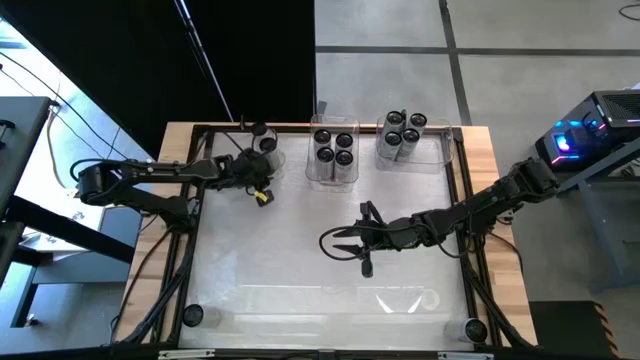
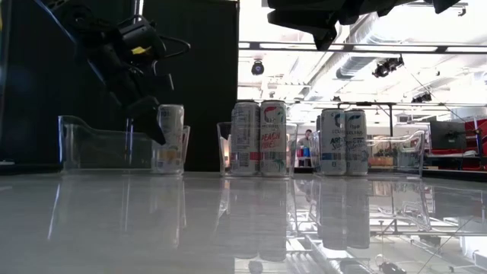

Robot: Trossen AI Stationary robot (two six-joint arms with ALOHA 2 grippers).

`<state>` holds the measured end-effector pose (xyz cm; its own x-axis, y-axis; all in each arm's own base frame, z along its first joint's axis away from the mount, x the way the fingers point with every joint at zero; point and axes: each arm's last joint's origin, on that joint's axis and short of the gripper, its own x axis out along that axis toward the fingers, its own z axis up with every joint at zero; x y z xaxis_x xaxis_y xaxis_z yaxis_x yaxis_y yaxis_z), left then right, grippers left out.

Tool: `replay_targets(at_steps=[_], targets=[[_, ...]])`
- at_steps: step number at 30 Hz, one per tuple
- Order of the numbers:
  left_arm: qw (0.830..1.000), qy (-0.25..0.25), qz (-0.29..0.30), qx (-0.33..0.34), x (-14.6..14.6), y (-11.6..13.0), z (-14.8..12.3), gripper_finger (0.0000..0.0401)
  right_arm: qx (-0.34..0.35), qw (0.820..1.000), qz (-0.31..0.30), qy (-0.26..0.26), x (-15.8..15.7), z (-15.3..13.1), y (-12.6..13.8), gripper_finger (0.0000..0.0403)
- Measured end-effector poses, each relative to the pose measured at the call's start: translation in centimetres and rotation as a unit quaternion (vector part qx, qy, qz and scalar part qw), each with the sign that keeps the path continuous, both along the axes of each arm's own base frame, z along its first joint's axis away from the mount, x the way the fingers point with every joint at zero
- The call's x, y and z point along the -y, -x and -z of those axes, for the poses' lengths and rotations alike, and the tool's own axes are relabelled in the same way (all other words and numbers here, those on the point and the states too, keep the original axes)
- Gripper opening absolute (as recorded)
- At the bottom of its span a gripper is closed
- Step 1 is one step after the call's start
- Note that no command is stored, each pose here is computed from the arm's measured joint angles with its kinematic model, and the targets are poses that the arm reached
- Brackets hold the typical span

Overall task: Sort soda cans
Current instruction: Move the top left transparent bin to the center of the table

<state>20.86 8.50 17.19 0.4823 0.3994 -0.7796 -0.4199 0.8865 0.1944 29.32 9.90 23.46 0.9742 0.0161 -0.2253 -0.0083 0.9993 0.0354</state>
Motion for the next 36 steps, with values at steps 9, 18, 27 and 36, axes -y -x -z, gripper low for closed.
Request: replay_targets(at_steps=[9, 18, 27, 36], targets=[[0.999, 0.013, 0.045, -0.014, 1.3, -0.2, 0.2, 0.0005, 0.0, 1.0, 0.0, 0.0, 0.0, 0.0, 0.0, 0.0116], [0.994, 0.033, 0.104, -0.008, 3.0, -0.6, 0.1, 0.0002, 0.0, 1.0, 0.0, 0.0, 0.0, 0.0, 0.0, 0.0116], [0.979, 0.098, 0.18, 0.012, 5.5, 0.0, -0.8, 0.0001, -0.004, 1.0, 0.002, -0.007, 0.0, 0.1, 0.0, 0.0116], [0.937, 0.157, 0.312, 0.012, 8.7, -0.2, -0.7, 0.0001, -0.008, 0.995, -0.102, -0.008, -0.7, 0.7, -0.4, 0.0116]])
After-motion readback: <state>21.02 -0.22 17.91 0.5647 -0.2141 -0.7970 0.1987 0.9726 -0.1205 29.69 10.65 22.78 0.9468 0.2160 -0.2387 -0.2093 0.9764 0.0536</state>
